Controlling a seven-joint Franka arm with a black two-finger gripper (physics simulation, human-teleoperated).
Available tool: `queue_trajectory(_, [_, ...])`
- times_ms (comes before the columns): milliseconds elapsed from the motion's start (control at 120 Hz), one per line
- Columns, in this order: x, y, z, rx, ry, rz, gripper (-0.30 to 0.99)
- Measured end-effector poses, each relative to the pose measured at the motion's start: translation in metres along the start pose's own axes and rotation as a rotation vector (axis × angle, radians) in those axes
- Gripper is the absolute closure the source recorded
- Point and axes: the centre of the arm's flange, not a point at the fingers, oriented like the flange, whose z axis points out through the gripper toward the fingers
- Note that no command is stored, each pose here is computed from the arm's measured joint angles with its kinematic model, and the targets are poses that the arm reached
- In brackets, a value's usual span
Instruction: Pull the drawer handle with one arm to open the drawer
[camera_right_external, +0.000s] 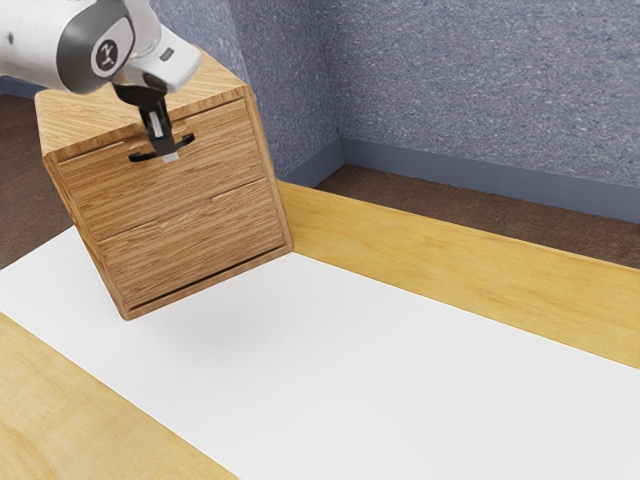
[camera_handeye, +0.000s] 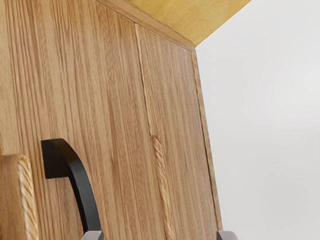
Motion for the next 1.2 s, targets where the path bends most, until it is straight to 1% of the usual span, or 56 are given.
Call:
queue_trajectory(133, [-0.003,-0.016,0.013,0.014,-0.005,-0.027,0.47])
queue_trajectory(392, [0.003,-0.021,0.028,0.022,0.003,-0.033,0.48])
queue_trajectory(525, [0.002,-0.025,0.040,0.018,-0.005,-0.041,0.49])
queue_trajectory(800, [0.005,-0.023,0.047,0.009,-0.003,-0.041,0.70])
queue_trajectory(942, [0.006,-0.008,0.034,0.000,0.006,-0.026,0.74])
queue_trajectory(1092, [-0.007,0.009,0.015,-0.011,0.010,-0.019,0.77])
queue_trajectory(1200, [-0.015,0.023,0.014,-0.032,0.008,-0.014,0.79])
